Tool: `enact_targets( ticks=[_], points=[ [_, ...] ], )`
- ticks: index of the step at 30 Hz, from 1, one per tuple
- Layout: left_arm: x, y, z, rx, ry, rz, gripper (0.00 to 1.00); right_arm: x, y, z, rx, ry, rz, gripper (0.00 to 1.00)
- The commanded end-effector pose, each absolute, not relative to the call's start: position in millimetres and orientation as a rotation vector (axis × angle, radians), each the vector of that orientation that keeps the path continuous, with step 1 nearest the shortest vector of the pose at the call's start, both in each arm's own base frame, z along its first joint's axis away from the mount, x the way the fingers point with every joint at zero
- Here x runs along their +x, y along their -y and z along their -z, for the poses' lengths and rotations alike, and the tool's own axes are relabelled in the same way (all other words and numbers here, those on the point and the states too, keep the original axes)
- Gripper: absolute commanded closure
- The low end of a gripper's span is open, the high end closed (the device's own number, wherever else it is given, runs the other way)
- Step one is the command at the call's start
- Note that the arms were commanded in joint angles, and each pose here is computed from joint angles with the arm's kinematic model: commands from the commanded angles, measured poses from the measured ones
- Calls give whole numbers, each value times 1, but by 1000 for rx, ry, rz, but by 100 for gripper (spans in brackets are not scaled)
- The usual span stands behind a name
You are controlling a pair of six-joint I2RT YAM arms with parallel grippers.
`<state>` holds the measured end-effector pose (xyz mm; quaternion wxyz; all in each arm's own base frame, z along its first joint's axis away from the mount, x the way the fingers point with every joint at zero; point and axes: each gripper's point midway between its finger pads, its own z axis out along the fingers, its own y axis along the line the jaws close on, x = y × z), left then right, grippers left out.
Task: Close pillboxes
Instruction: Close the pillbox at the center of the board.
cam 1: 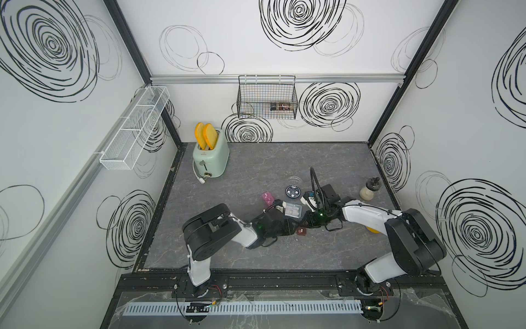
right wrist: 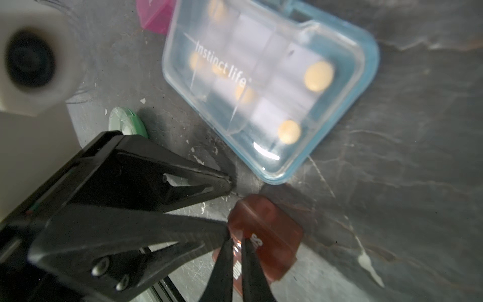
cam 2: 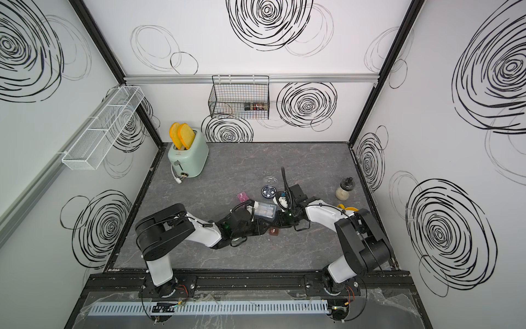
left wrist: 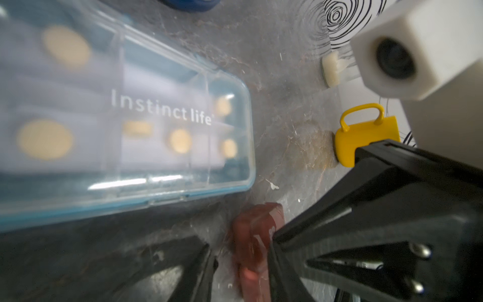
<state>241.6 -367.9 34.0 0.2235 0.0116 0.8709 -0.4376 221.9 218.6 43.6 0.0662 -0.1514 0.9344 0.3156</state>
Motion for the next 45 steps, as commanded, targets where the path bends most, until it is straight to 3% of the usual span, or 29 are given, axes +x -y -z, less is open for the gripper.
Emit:
enact_targets(
  ticks=[1, 5, 10, 14, 21, 28, 32, 40, 44, 45],
  points=[
    [242, 367, -60, 53, -2351, 1247, 57, 227, -218, -67, -463, -2784, -915, 83],
    [245, 366, -74, 66, -2321, 1257, 56, 231, -212, -82, -439, -2754, -875, 74],
    [248, 364, -72, 70, -2323, 1249, 56, 234, -197, -71, -344, -2802, -772, 55],
    [255, 353, -71, 54, -2320, 1232, 56, 241, -197, -70, -290, -2787, -782, 50],
    [302, 319, -96, 39, -2264, 1185, 50, 283, -198, -95, -270, -2683, -834, 51],
    [356, 301, -111, 60, -2248, 1100, 50, 339, -193, -128, -332, -2576, -819, 54],
    [381, 307, -107, 60, -2253, 1089, 50, 371, -191, -131, -335, -2552, -812, 56],
    [404, 318, -77, 77, -2326, 1047, 49, 421, -181, -141, -576, -2410, -705, 49],
    [407, 321, -64, 74, -2353, 1039, 49, 444, -190, -148, -749, -2318, -734, 54],
    [408, 321, -61, 71, -2357, 1035, 49, 447, -193, -145, -794, -2310, -738, 63]
  ],
)
